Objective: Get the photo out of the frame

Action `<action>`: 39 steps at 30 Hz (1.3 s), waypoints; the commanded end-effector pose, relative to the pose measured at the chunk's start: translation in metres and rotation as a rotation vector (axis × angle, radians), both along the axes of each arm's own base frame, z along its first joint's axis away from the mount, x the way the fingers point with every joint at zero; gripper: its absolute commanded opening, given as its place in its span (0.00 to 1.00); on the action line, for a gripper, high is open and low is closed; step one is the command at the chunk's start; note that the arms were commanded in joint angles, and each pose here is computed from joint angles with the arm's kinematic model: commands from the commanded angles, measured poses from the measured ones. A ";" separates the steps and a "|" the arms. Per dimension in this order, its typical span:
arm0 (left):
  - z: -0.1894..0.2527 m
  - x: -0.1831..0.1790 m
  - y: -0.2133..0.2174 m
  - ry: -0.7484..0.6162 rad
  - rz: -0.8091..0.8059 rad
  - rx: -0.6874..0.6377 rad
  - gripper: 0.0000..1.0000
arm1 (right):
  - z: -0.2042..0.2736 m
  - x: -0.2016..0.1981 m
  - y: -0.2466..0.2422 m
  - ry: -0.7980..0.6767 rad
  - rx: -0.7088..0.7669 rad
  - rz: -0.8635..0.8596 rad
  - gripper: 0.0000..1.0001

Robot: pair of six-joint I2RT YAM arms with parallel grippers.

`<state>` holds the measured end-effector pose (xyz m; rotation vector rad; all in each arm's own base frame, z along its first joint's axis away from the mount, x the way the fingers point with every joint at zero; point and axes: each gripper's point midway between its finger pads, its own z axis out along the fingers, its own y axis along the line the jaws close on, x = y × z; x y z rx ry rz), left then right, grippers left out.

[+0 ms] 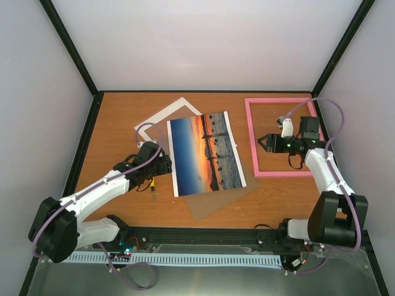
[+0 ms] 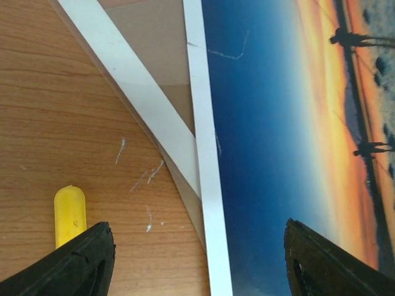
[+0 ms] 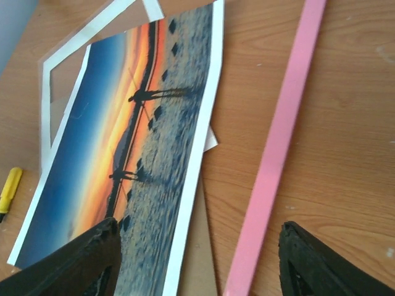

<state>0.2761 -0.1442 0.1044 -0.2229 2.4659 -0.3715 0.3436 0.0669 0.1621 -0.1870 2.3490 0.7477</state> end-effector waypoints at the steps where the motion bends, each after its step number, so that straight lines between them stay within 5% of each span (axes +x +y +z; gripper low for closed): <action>1: 0.016 0.024 -0.001 -0.056 0.004 0.034 0.77 | 0.023 0.004 -0.022 -0.111 -0.090 -0.002 0.70; 8: 0.057 0.063 -0.010 -0.144 -0.019 0.085 0.79 | 0.090 0.019 -0.038 -0.262 -0.163 -0.050 1.00; 20: 0.168 0.112 0.018 -0.303 -0.005 0.085 0.83 | 0.202 0.030 -0.082 -0.460 -0.284 -0.341 1.00; 27: 0.222 0.118 0.048 -0.416 0.043 0.215 0.88 | 0.244 0.019 -0.082 -0.519 -0.264 -0.380 1.00; 39: 0.197 0.113 0.044 -0.381 0.029 0.189 0.88 | 0.209 0.023 -0.072 -0.473 -0.227 -0.319 1.00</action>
